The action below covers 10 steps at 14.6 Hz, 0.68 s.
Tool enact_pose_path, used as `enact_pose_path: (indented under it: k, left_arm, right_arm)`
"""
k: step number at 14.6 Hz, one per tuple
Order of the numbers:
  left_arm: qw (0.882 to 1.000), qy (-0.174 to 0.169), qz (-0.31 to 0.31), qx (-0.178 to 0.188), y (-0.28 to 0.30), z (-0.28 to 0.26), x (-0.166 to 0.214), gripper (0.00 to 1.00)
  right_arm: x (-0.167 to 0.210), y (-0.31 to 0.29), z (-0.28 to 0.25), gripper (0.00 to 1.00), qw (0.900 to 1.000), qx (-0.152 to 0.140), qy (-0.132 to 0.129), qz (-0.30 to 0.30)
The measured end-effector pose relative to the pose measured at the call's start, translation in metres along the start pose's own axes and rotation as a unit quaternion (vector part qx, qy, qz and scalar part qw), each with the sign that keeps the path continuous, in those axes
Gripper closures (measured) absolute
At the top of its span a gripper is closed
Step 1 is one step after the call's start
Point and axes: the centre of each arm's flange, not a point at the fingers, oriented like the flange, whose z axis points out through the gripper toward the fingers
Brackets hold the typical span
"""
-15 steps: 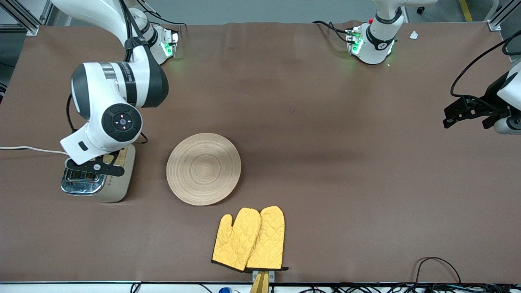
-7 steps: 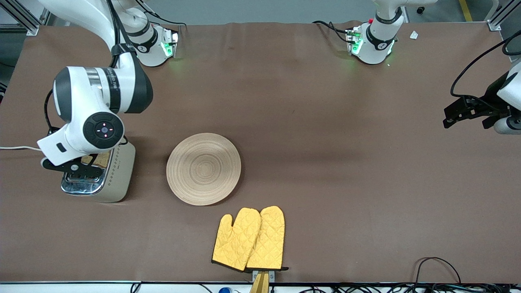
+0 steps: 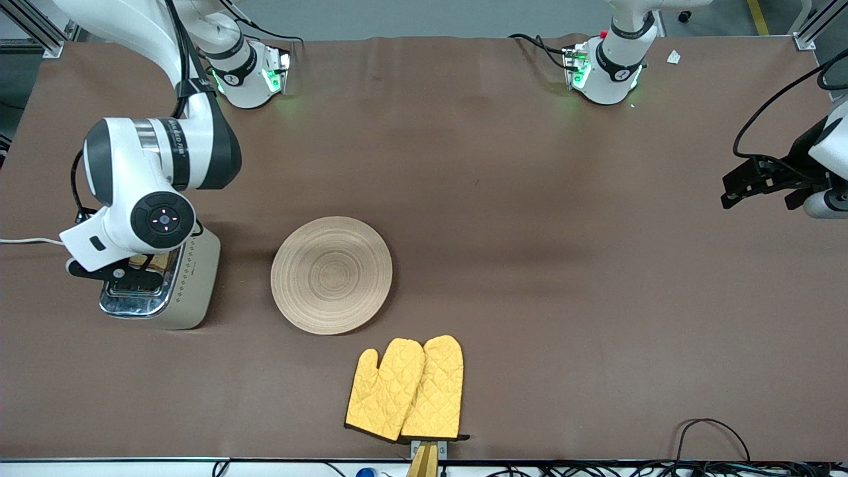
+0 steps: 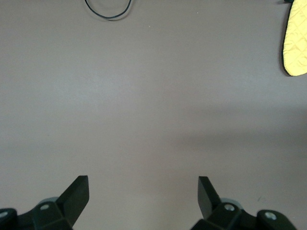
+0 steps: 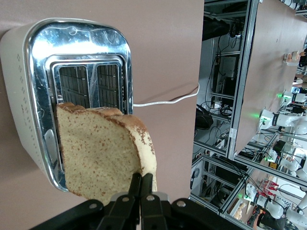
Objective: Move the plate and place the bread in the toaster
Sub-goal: 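Position the bread slice above a toaster slot with the right gripper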
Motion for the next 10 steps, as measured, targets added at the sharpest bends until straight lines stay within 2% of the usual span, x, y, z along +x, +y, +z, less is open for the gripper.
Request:
enact_pose_path:
  k: [10]
  left_arm:
    - [1.0, 0.0, 0.0, 0.0, 0.0, 0.0, 0.0, 0.0]
  right_arm:
    - [0.012, 0.013, 0.018, 0.97, 1.0, -0.005, 0.018, 0.008]
